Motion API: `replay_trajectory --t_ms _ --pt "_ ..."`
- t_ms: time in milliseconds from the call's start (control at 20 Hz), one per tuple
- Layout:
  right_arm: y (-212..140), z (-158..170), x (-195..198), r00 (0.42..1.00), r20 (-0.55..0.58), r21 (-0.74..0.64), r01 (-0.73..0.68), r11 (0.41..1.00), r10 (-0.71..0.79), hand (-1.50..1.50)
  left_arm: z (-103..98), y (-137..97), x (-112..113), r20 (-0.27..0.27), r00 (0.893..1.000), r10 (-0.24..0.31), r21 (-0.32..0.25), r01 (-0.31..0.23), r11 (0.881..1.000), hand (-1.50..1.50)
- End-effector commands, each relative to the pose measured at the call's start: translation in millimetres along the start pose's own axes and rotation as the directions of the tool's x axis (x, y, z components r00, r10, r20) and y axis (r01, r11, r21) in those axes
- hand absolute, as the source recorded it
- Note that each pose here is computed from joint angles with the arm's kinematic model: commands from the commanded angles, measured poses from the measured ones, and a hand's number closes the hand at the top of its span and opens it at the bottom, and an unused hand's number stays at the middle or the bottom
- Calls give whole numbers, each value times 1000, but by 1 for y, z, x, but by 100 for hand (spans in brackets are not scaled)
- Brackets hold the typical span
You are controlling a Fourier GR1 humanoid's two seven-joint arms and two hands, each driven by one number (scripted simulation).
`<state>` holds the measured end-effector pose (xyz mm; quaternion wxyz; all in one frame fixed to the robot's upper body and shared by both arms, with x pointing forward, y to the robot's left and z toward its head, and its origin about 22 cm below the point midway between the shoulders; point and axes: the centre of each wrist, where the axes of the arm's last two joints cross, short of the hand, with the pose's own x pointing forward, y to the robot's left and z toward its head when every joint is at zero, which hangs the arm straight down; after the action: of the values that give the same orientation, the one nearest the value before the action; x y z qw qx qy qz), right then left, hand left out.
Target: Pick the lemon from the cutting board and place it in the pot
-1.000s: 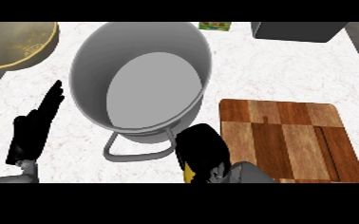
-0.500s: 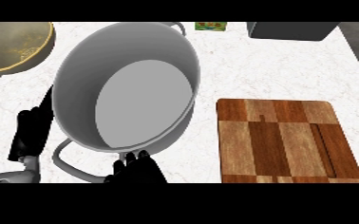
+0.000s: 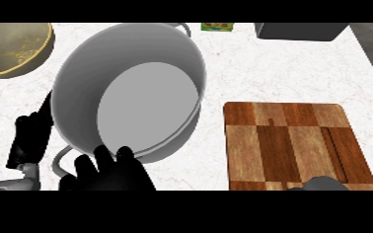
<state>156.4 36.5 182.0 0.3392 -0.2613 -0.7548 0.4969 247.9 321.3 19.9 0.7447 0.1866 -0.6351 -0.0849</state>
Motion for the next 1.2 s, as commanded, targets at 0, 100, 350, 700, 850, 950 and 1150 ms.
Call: replay_trajectory --t_ms 0,100,350,700,850,950,1150 --pt "-16 -25 5 990 -81 -81 112 990 -118 150 0 -7 5 7 1000 -17 0 17 1000 0" --pt "-17 -28 10 987 -75 -113 134 985 -143 150 -4 5 4 -7 1000 -9 -7 9 1000 0" --pt "-20 -77 -4 979 -86 -168 168 971 -184 150 2 -4 -4 5 1000 2 15 -2 1000 0" --pt "-24 -139 -42 981 -105 -162 147 976 -165 150 10 -9 -2 -2 1000 11 0 -11 1000 0" --pt "-10 -155 -57 984 -102 -152 129 980 -145 150 -6 8 9 37 999 -1 8 0 1000 0" --pt "-5 -158 -80 983 -101 -127 143 982 -156 150 24 16 -10 6 1000 2 9 -2 1000 0" --pt "2 -175 -86 987 -122 -92 90 992 -101 150 -2 -6 5 25 1000 -3 -12 3 1000 0"
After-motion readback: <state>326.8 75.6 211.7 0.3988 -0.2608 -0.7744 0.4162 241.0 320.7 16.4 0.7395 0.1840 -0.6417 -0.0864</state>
